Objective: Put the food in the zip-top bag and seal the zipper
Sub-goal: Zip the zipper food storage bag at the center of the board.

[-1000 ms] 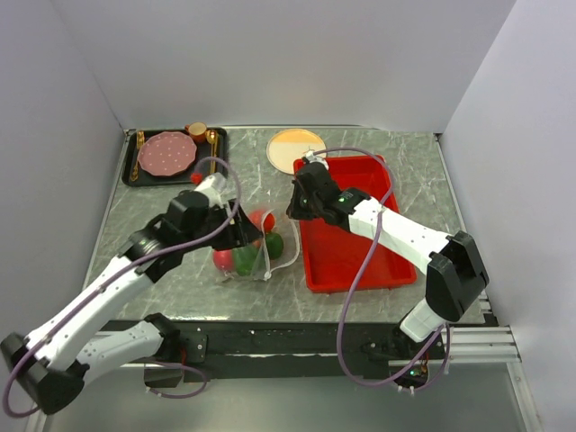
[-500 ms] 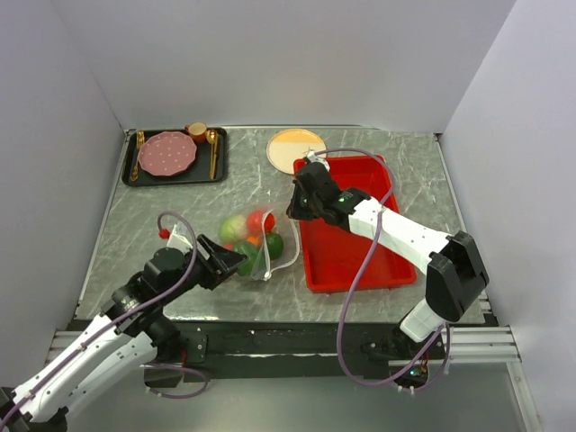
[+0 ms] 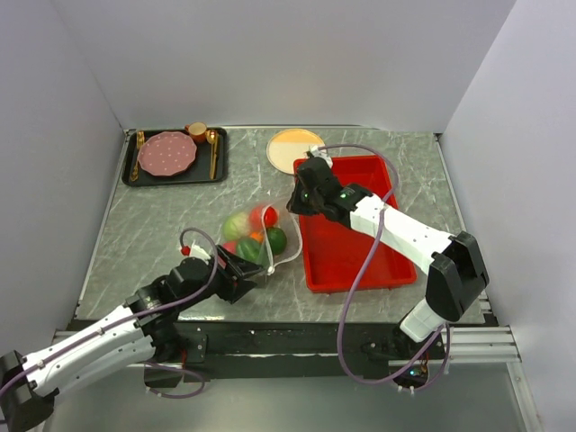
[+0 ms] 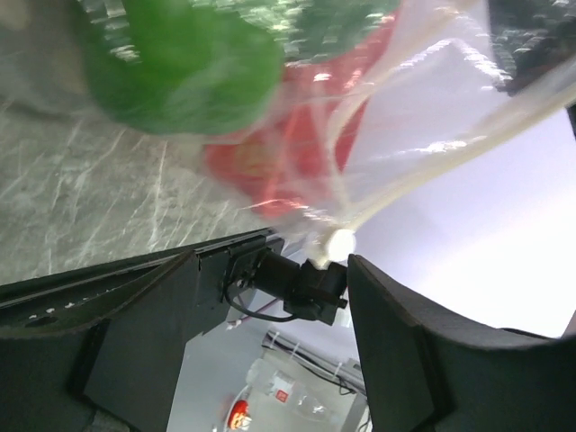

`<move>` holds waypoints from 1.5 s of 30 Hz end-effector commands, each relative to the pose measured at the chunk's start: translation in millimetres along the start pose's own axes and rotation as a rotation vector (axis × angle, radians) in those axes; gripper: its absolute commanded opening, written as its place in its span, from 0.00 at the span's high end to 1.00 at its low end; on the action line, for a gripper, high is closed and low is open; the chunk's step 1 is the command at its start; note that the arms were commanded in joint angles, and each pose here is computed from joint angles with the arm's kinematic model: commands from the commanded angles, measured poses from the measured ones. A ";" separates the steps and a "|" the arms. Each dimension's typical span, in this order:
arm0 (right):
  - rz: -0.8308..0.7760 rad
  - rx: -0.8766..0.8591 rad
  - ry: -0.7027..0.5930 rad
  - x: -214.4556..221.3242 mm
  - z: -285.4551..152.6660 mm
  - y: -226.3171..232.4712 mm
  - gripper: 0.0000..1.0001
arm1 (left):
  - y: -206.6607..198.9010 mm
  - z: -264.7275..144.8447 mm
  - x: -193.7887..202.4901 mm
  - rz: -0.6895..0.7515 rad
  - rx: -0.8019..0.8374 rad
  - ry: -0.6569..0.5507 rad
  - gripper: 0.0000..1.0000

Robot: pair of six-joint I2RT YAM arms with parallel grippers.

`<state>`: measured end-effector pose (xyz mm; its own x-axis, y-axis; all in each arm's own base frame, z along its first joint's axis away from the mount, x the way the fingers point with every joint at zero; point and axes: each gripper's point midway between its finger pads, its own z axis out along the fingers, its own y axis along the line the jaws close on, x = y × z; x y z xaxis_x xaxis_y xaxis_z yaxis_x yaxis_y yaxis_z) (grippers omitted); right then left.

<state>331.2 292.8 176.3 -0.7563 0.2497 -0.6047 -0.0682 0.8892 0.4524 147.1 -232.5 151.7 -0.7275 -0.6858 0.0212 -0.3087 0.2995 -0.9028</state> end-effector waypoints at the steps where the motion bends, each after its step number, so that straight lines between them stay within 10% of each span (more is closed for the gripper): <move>1: 0.048 -0.019 -0.079 -30.2 -6.4 9.9 1.00 | -9.4 3.8 -0.6 -0.111 0.103 -0.018 0.28; 26: 0.081 -0.056 -0.046 -15.1 -12.4 8.9 0.99 | -19.2 31.2 -14.6 -0.223 0.189 -0.103 0.34; 45: 0.071 -0.055 -0.035 -9.6 -14.2 5.6 0.99 | -9.5 22.4 -25.5 -0.234 0.140 -0.161 0.86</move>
<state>326.6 289.1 169.3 -0.7727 0.2894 -0.5650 -0.0273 0.8741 0.4851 178.7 -239.3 138.1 -0.5679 -0.8041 0.1756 -0.3714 0.0599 -0.9266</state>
